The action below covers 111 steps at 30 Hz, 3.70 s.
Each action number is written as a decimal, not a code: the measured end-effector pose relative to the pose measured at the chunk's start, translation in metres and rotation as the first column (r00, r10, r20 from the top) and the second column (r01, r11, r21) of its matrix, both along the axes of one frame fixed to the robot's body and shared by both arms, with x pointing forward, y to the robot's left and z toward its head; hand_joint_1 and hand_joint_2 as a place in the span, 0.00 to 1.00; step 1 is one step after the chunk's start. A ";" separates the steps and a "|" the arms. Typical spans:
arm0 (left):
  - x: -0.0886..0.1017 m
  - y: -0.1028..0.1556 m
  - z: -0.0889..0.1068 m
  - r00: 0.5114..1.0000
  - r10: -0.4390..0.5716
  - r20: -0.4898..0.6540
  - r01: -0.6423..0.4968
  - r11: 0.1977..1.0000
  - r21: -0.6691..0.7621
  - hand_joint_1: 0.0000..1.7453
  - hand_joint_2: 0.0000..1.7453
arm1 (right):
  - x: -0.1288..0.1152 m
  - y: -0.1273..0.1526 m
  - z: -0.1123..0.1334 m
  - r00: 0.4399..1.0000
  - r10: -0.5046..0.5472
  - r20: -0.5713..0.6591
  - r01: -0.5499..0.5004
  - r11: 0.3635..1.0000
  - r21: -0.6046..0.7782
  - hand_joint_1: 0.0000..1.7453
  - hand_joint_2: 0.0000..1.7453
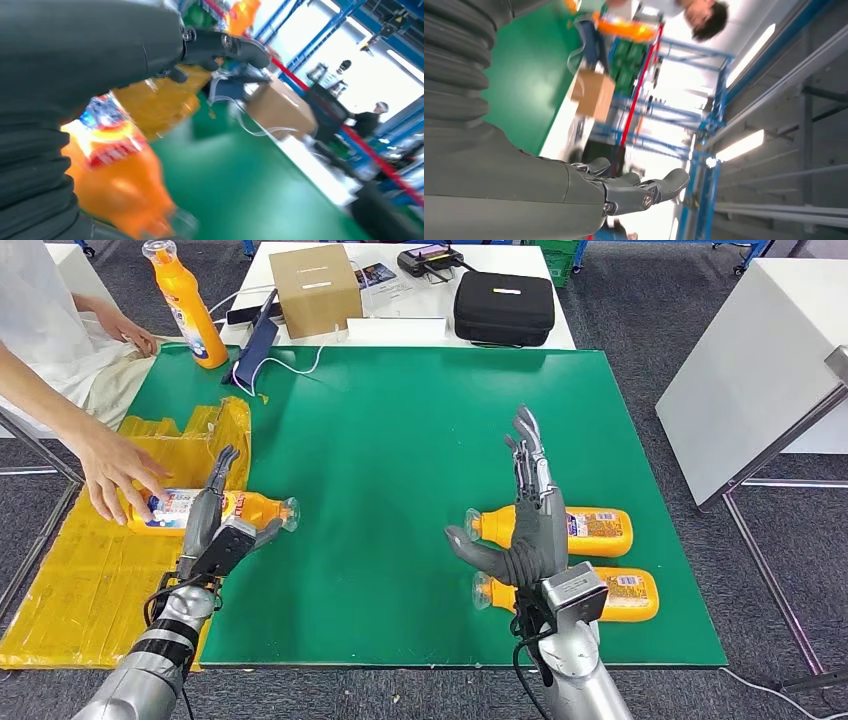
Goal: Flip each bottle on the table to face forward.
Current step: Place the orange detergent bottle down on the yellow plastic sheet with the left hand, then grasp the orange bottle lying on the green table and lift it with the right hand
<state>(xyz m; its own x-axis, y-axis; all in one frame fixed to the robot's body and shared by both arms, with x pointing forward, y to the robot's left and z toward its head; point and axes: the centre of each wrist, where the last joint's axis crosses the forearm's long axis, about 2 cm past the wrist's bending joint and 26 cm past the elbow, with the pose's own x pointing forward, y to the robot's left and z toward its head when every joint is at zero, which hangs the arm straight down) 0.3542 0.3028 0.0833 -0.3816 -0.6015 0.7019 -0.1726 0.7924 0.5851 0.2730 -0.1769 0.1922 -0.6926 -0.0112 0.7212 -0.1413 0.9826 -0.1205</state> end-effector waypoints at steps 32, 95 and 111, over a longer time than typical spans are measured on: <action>-0.069 -0.059 0.077 0.912 -0.340 0.231 0.405 0.836 -0.369 0.00 1.00 | 0.083 -0.132 -0.016 0.929 -0.369 0.038 0.178 0.355 -0.918 0.00 1.00; -0.036 -0.097 0.074 0.878 -0.455 0.149 0.475 0.785 -0.398 0.00 1.00 | 0.113 -0.202 -0.090 0.798 -0.538 -0.272 -0.257 0.105 -0.961 0.84 1.00; -0.036 -0.098 0.071 0.881 -0.455 0.128 0.464 0.782 -0.416 0.00 1.00 | 0.115 -0.184 -0.093 0.806 -0.571 -0.155 -0.135 0.077 -0.988 1.00 1.00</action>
